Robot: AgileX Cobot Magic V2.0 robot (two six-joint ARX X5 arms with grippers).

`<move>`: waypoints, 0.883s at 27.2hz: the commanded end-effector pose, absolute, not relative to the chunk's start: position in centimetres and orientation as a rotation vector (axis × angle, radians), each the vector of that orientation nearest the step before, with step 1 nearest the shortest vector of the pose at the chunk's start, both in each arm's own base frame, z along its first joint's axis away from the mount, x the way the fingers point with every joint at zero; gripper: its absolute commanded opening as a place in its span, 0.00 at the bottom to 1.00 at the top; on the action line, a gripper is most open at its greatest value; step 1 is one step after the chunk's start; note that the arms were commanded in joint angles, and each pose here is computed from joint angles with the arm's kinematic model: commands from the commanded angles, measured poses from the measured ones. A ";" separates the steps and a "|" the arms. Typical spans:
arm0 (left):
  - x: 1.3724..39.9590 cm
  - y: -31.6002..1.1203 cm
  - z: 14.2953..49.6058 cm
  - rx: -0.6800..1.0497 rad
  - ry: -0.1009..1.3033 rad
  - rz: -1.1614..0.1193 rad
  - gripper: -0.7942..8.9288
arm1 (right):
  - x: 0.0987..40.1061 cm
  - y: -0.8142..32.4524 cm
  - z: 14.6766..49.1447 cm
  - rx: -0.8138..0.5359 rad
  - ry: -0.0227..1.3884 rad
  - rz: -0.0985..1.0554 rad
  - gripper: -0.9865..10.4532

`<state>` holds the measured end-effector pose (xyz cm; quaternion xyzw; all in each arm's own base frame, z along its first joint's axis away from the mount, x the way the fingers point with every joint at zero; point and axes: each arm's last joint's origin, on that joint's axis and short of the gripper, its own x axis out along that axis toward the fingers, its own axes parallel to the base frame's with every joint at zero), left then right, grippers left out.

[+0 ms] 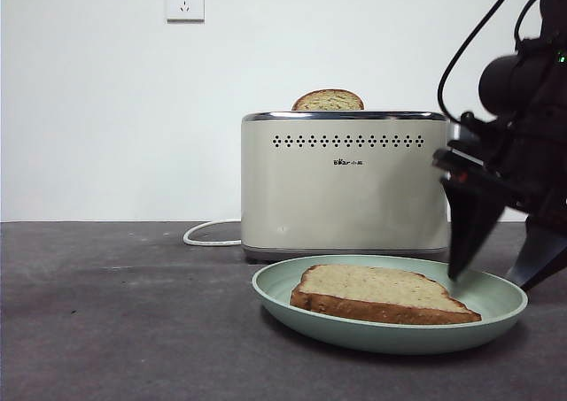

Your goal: Take the bread from the toaster,put the bread on the plate,put the plate on the table

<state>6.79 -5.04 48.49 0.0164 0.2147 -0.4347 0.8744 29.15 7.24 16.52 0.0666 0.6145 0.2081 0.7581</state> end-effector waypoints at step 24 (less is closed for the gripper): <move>7.5 -5.4 48.2 0.047 0.486 -0.905 0.07 | 6.6 4.2 32.5 0.036 0.961 0.781 0.07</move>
